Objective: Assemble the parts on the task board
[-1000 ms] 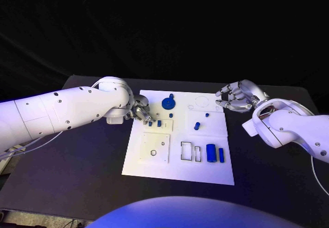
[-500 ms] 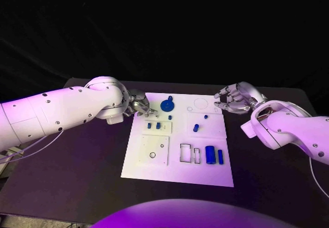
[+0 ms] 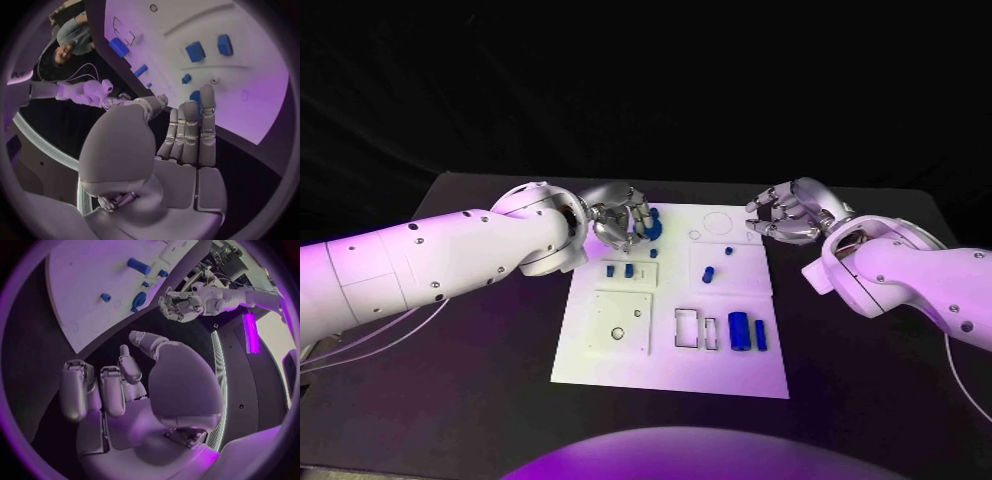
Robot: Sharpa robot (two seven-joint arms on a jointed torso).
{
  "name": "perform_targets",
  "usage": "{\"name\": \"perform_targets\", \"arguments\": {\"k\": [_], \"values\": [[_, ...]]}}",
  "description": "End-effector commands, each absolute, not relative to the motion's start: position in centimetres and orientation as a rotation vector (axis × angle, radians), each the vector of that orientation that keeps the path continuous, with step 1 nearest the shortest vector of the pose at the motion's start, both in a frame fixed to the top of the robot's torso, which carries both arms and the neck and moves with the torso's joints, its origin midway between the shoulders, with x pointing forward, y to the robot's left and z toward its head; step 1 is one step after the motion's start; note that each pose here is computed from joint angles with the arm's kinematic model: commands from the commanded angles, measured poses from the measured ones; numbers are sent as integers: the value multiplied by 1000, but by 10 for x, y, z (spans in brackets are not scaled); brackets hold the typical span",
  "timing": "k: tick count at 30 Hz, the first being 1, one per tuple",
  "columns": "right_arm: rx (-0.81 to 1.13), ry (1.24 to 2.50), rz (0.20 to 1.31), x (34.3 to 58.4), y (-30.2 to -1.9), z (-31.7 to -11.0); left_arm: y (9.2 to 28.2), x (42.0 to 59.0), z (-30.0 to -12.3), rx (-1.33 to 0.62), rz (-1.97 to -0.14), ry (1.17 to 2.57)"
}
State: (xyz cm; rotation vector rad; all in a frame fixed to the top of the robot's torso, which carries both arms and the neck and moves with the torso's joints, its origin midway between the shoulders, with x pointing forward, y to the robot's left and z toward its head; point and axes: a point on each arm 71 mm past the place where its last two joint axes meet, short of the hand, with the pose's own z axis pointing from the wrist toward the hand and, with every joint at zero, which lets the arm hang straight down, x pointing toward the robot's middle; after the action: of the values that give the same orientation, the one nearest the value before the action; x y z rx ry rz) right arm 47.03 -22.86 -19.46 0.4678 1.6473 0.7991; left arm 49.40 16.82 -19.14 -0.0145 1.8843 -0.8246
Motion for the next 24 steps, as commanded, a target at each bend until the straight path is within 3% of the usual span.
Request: {"name": "perform_targets", "arguments": {"k": [1,9,24], "values": [[454,1645,805,470,-227,-195,151,488,-184,301,-902,1686],[452,1647,809,470,-225,-195,137,491,-201,541,-797,1702],[450,1649,813,470,-224,-195,127,498,-215,657,-672,1790]]}}
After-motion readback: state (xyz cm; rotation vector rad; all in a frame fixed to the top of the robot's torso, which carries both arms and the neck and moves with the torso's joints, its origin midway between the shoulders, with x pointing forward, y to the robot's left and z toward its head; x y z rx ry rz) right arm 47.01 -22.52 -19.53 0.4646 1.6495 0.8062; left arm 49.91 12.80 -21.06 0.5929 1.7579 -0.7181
